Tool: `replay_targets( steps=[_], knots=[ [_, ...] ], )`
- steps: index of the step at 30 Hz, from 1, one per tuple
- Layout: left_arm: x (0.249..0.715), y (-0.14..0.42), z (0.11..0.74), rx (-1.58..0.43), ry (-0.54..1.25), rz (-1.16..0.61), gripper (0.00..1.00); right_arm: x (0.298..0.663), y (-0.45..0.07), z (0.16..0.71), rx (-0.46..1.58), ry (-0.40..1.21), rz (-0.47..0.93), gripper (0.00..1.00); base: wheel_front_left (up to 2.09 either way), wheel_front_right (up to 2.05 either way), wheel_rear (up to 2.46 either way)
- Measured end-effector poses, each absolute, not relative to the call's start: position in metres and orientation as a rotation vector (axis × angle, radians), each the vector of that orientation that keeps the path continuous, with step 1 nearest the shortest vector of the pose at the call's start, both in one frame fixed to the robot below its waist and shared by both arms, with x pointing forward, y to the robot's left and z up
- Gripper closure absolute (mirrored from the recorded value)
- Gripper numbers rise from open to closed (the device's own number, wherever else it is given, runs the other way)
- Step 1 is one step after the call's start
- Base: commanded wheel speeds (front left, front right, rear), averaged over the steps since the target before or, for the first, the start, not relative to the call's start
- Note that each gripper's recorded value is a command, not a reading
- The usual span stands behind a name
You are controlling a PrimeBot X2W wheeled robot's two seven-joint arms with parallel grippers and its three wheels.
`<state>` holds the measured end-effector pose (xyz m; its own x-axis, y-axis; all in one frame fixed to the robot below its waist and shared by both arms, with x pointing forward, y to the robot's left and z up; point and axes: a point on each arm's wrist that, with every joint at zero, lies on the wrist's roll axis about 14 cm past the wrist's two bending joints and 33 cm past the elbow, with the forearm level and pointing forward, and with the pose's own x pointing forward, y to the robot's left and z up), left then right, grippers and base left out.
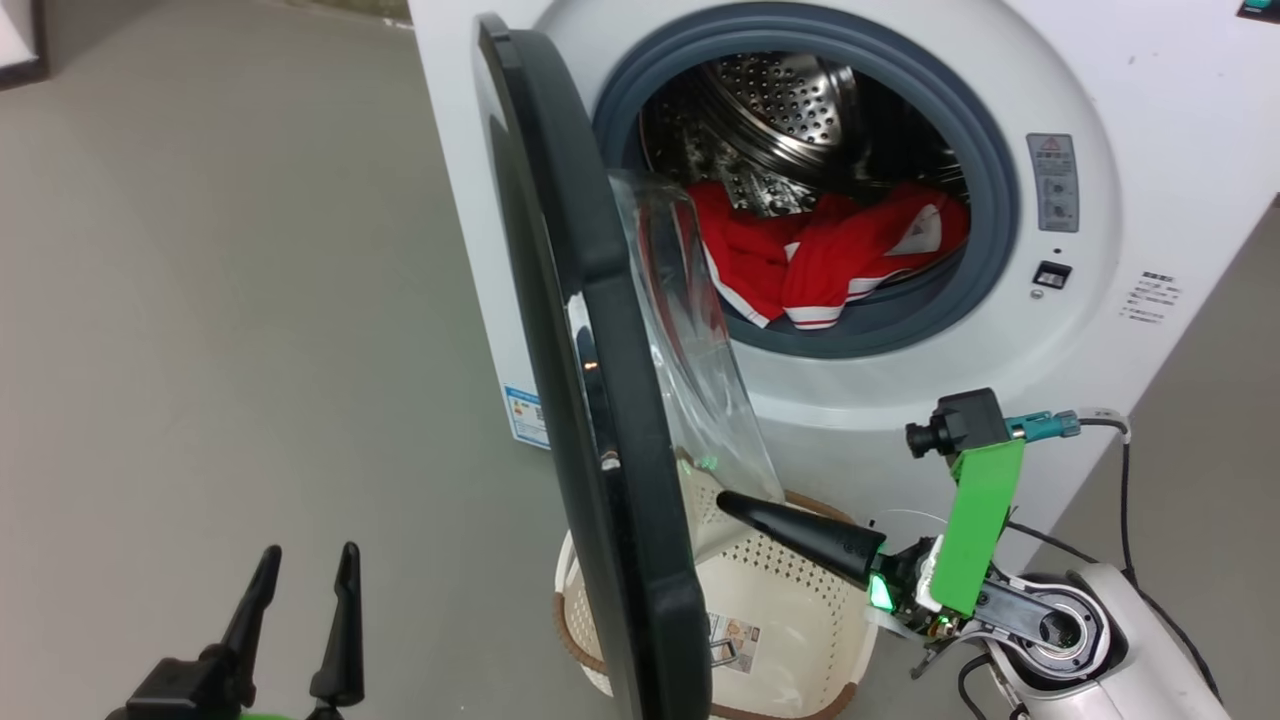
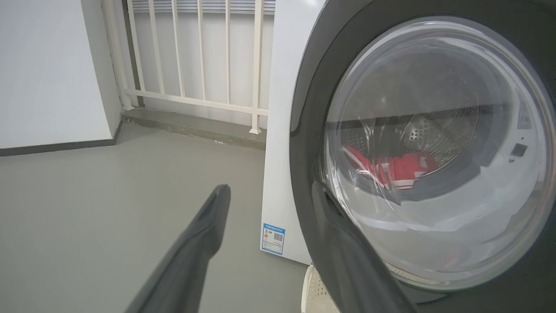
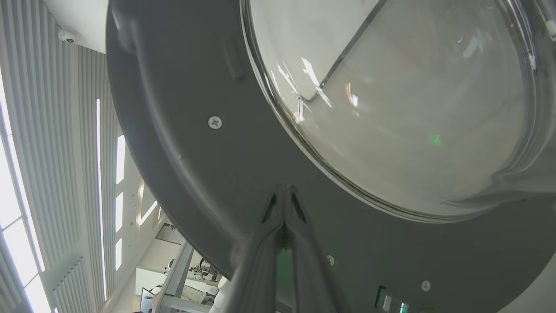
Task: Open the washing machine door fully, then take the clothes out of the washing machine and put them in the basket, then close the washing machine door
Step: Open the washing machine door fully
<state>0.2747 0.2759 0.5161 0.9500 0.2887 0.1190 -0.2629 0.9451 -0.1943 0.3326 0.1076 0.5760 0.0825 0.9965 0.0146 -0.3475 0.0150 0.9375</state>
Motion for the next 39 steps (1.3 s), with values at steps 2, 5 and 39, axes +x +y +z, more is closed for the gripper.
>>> replay_targets(
  steps=[2,5,39],
  knots=[
    [0.276,0.274,0.514,-0.18,-0.141,0.275,0.0,0.336,0.104,0.578,0.985,0.864,1.281,0.37,0.0,0.0,0.0],
    [0.279,0.271,0.514,-0.18,-0.139,0.264,0.0,0.343,0.096,0.582,0.986,0.818,1.255,0.0,0.0,0.0,0.0],
    [0.296,0.259,0.518,-0.179,-0.143,0.213,0.0,0.426,-0.01,0.566,0.378,-0.057,0.723,0.0,0.0,0.0,0.0]
  ],
)
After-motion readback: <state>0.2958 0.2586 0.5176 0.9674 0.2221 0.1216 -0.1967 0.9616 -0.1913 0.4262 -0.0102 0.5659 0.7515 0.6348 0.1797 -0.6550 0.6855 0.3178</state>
